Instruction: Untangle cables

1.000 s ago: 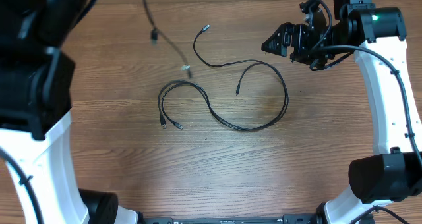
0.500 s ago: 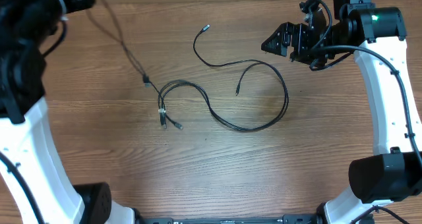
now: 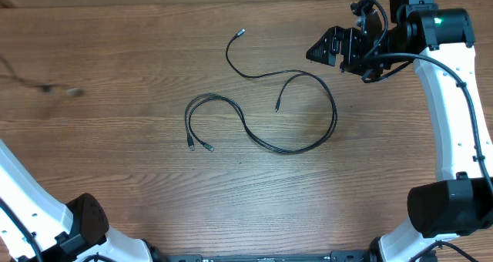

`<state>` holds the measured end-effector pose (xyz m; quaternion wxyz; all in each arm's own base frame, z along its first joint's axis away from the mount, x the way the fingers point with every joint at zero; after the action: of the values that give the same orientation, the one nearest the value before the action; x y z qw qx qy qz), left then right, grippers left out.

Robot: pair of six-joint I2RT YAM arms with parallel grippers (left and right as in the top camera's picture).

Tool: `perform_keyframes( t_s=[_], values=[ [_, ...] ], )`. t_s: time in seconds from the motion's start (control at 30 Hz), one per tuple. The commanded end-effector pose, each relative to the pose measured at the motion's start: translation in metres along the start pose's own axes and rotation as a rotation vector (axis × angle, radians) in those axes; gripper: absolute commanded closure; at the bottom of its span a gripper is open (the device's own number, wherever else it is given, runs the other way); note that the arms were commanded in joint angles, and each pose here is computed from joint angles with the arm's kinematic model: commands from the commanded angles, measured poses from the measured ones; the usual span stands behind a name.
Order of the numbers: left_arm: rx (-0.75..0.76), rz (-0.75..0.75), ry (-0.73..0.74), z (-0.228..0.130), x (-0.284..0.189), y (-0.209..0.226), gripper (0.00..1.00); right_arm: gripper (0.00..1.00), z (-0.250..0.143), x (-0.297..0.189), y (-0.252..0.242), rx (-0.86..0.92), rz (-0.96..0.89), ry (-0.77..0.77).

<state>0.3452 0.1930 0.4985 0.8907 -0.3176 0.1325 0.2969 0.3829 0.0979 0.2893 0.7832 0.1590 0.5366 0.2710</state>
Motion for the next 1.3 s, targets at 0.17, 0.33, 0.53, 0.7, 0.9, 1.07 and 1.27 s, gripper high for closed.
perform_keyframes(
  t_s=[0.17, 0.33, 0.53, 0.7, 0.9, 1.07, 1.27],
  values=[
    [0.019, 0.204, 0.179, -0.04, 0.061, 0.036, 0.96, 0.0, 0.001, -0.003, 0.002, -0.003, -0.011, 0.0],
    [-0.066, 0.544, 0.229, -0.074, 0.118, 0.092, 0.96, 0.0, -0.002, -0.003, -0.002, 0.006, -0.038, 0.012],
    [-0.113, 0.683, 0.322, -0.12, 0.181, 0.126, 0.95, 0.0, -0.004, -0.003, -0.002, 0.012, -0.038, 0.02],
    [-0.11, 0.744, 0.391, -0.153, 0.218, 0.146, 0.79, 0.0, -0.005, -0.003, -0.005, 0.014, -0.059, 0.024],
    [-0.109, 0.743, 0.411, -0.165, 0.234, 0.151, 0.01, 0.0, -0.005, -0.003, -0.007, 0.014, -0.08, 0.025],
    [-0.131, 0.671, 0.332, -0.133, 0.209, 0.129, 0.0, 0.0, -0.004, -0.003, -0.007, 0.012, -0.08, 0.022],
    [-0.158, 0.511, 0.207, -0.083, 0.14, 0.079, 0.0, 0.0, 0.004, -0.003, -0.007, -0.012, -0.08, -0.015]
  ],
)
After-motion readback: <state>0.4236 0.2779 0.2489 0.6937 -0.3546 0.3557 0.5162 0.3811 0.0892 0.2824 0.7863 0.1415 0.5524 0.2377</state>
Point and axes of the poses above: each gripper's point midway between its finger pads, its own x axis out along the fingers, its own y axis along the line the jaws close on, z = x × y, the point moved 4 cm from there along -x, back along the fingers, and after that the axes turned 9 degrees about -x, right-handed, at the moved point
